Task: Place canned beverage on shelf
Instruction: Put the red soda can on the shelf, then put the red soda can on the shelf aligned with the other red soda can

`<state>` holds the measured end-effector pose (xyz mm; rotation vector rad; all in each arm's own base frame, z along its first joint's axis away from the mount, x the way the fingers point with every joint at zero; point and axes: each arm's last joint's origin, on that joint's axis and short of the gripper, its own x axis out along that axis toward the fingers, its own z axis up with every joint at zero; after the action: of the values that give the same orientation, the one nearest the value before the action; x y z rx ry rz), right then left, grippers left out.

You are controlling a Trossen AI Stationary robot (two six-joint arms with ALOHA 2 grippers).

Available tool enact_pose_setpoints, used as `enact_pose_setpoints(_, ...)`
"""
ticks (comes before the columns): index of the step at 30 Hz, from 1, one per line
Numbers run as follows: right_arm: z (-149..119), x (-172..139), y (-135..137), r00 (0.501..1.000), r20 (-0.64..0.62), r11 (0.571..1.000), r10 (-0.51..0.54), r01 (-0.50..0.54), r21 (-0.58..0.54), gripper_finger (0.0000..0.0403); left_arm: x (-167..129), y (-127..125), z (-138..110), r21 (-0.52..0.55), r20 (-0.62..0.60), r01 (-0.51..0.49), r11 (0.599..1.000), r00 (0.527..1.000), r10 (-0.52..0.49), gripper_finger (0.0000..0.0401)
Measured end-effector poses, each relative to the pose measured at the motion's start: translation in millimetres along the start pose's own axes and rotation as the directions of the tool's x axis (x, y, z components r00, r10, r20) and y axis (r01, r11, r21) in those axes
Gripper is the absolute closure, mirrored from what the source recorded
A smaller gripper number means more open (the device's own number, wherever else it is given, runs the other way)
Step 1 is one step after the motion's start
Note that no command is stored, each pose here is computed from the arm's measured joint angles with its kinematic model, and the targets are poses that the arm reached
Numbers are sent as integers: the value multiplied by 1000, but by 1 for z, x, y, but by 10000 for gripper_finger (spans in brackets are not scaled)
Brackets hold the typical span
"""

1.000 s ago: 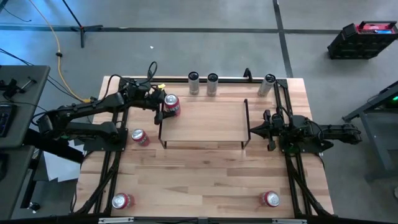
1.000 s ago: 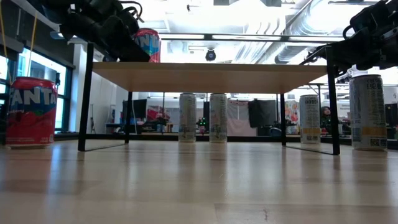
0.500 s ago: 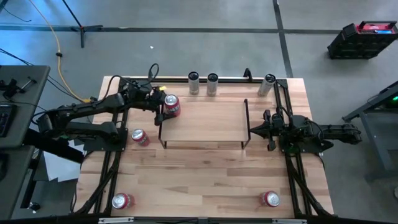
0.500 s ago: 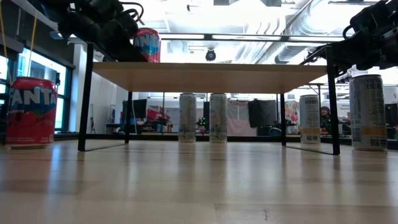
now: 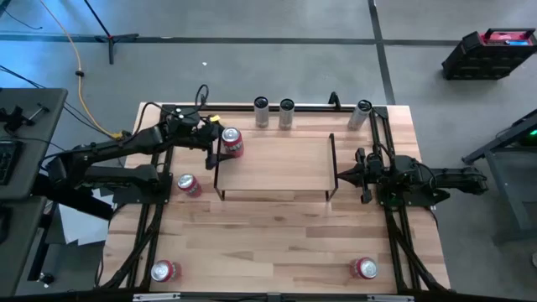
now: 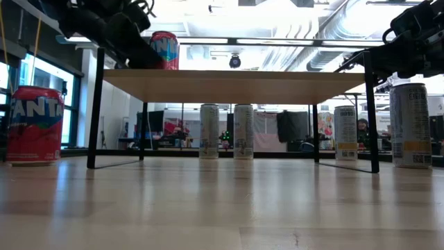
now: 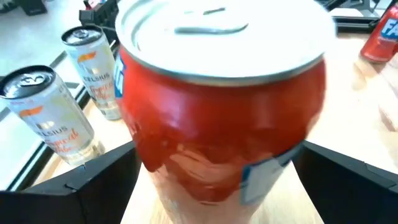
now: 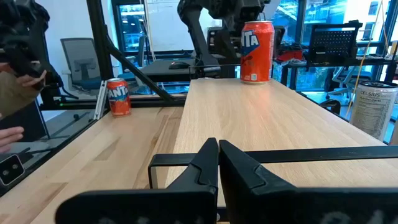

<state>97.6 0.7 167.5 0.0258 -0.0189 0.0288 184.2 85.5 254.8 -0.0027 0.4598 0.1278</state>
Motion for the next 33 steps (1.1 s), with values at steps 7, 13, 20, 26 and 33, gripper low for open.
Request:
enact_pose_setpoints(7, 0, 0, 0, 1000, 0, 1000, 0, 0, 0, 402, -11, -3, -3, -32, -34, -31, 999, 999, 30, 1)
enact_pose_setpoints(13, 0, 0, 0, 1000, 0, 1000, 0, 0, 0, 402, -24, -6, 2, -37, 17, -55, 998, 998, 56, 1)
enact_pose_setpoints(20, 0, 0, 0, 1000, 0, 1000, 0, 0, 0, 402, -47, -14, 7, -110, 71, -37, 993, 996, 45, 1)
enact_pose_setpoints(26, 0, 0, 0, 1000, 0, 1000, 0, 0, 0, 402, -71, -27, 13, -167, 145, 14, 986, 989, 11, 1)
enact_pose_setpoints(33, 0, 0, 0, 1000, 0, 1000, 0, 0, 0, 402, -105, -39, 21, -156, 272, 56, 986, 962, -12, 1)
